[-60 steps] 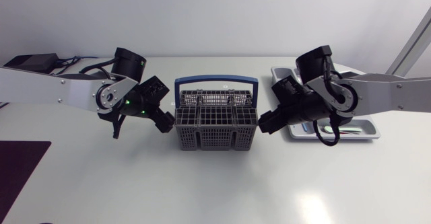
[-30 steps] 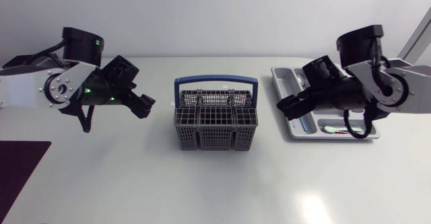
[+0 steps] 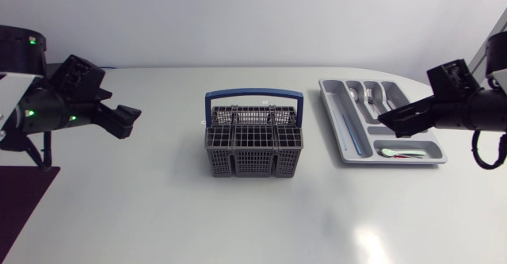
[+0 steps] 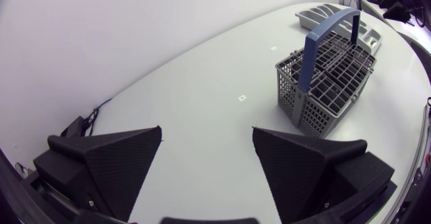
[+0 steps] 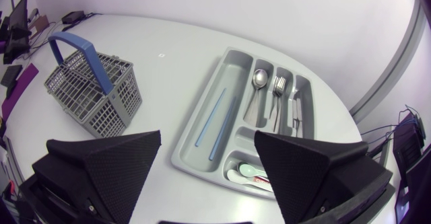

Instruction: Unload the cutlery basket into the drawer organizer.

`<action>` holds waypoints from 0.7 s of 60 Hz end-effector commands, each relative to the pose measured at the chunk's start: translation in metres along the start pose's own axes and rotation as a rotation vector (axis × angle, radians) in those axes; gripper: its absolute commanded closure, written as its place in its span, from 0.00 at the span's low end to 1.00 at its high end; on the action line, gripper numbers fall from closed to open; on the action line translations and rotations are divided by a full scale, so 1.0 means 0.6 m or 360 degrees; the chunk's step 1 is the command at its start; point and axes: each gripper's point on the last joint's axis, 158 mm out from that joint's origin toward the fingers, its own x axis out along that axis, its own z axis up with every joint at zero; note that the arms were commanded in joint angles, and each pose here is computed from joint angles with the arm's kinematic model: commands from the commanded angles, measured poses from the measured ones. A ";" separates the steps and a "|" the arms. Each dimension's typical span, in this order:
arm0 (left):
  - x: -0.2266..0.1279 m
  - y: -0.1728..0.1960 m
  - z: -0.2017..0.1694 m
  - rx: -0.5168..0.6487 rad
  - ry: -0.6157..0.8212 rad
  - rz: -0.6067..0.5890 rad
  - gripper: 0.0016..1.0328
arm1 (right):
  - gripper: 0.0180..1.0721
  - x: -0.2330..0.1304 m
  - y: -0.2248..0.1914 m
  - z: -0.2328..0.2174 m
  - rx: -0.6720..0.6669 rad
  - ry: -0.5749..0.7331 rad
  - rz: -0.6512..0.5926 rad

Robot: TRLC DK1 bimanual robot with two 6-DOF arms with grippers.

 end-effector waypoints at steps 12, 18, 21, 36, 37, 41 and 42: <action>-0.064 -0.004 -0.010 -0.0025 -0.0189 0.0114 0.04 | 0.05 -0.025 -0.029 -0.028 0.0017 -0.0040 -0.0097; -0.099 0.001 0.006 -0.0066 -0.0303 0.0169 0.04 | 0.05 -0.040 -0.032 -0.026 -0.0035 -0.0133 -0.0168; -0.119 0.006 0.014 -0.0074 -0.0361 0.0207 0.04 | 0.05 -0.048 -0.028 -0.028 -0.0068 -0.0177 -0.0193; -0.187 0.011 0.018 -0.0185 -0.0623 0.0347 0.04 | 0.05 -0.075 -0.050 -0.050 0.0003 -0.0182 -0.0416; -0.193 0.011 0.019 -0.0194 -0.0647 0.0354 0.04 | 0.05 -0.075 -0.052 -0.053 0.0015 -0.0176 -0.0428; -0.211 0.007 0.015 -0.0244 -0.0730 0.0379 0.04 | 0.05 -0.074 -0.055 -0.060 0.0024 -0.0161 -0.0453; -0.218 0.005 0.015 -0.0253 -0.0761 0.0388 0.04 | 0.05 -0.073 -0.055 -0.063 0.0025 -0.0158 -0.0454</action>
